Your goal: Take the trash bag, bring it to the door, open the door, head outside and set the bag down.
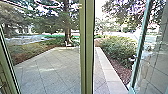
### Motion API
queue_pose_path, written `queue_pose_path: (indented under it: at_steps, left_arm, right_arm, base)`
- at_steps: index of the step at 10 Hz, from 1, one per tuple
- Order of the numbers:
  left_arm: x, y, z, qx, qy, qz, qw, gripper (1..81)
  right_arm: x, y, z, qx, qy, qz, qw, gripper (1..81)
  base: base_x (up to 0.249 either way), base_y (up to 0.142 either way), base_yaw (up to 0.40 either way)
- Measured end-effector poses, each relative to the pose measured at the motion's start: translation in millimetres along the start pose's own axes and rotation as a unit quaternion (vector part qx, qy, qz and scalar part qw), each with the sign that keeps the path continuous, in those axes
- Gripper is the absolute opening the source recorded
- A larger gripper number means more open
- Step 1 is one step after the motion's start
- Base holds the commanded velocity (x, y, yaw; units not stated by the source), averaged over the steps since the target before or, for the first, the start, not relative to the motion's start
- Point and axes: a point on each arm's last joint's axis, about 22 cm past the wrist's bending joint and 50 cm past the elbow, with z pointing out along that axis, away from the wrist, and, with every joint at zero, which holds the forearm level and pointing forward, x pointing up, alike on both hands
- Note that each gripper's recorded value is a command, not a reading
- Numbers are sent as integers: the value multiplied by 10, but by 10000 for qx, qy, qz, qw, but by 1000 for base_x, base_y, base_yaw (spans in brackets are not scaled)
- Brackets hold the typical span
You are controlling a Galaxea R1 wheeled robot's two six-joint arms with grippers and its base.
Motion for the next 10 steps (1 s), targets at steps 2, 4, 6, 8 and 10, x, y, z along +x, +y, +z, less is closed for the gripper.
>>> queue_pose_path:
  at_steps: [2,4,6,8,10]
  left_arm:
    - [4,0,0,0,2,1,10000,10]
    - [19,-1,0,1,13,4,10000,10]
    - [14,-1,0,1,9,3,10000,10]
    - [14,-1,0,1,9,3,10000,10]
    - [14,-1,0,1,9,3,10000,10]
  right_arm:
    - [-1,-42,13,22,-1,-1,10000,811]
    - [3,-55,20,18,5,-31,10000,811]
    - [7,-98,38,26,9,-70,10000,811]
    - [6,-128,49,33,9,-88,10000,811]
    - [3,-110,48,11,7,-99,9999,811]
  base:
    - [0,0,-153]
    - [0,0,-41]
    - [0,0,0]
    - [0,0,0]
    - [0,0,0]
